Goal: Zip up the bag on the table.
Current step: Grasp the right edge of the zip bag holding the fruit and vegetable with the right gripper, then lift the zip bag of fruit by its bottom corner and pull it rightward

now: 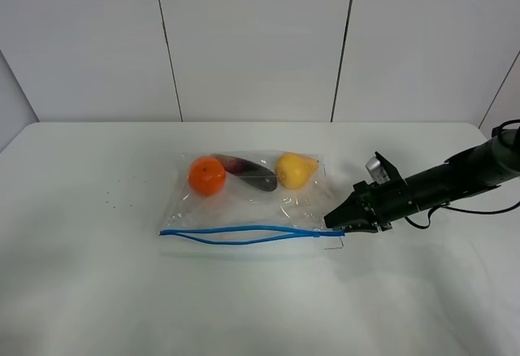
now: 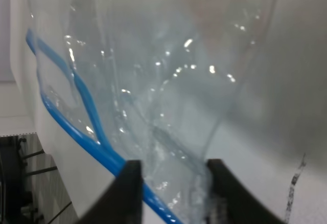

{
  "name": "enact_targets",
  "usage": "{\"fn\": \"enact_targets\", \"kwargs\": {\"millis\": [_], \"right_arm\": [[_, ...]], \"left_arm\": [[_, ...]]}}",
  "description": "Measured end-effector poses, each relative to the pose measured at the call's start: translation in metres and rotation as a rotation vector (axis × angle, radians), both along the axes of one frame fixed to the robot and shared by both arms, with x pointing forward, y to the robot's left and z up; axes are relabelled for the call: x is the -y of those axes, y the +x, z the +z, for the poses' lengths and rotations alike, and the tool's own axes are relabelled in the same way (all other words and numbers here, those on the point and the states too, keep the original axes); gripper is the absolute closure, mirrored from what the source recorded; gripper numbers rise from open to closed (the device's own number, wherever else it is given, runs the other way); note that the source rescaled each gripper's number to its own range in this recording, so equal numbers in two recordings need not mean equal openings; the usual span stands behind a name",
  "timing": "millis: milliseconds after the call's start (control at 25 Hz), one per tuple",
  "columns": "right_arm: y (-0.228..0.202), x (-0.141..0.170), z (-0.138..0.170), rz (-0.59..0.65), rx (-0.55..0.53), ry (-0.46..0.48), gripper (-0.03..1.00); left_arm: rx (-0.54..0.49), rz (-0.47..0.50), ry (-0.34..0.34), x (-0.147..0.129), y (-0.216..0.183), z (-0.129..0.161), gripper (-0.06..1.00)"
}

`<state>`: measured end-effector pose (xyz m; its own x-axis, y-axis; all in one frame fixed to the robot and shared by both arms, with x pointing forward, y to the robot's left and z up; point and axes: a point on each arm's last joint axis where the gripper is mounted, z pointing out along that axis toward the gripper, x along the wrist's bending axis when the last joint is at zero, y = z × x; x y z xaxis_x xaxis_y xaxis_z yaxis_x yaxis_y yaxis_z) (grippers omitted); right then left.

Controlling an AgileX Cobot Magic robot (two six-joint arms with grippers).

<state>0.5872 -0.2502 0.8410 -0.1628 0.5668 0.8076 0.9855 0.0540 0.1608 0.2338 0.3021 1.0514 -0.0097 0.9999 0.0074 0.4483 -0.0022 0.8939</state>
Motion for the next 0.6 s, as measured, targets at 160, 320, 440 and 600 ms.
{"fn": "enact_targets", "kwargs": {"millis": [160, 320, 440, 600], "right_arm": [[-0.0006, 0.0002, -0.0003, 0.007, 0.0, -0.004, 0.97], [-0.0008, 0.0001, -0.0002, 0.009, -0.001, -0.003, 0.96], [-0.0013, -0.0009, 0.0012, 0.013, -0.006, 0.016, 0.96], [-0.0012, -0.0051, 0.0083, 0.002, -0.022, 0.109, 0.96]], "left_arm": [[0.0, 0.0, 0.0, 0.0, 0.0, 0.0, 0.07], [0.0, 0.0, 0.0, 0.0, 0.0, 0.0, 0.07], [0.0, 0.0, 0.0, 0.0, 0.0, 0.0, 0.07], [0.0, 0.0, 0.0, 0.0, 0.0, 0.0, 0.07]]}}
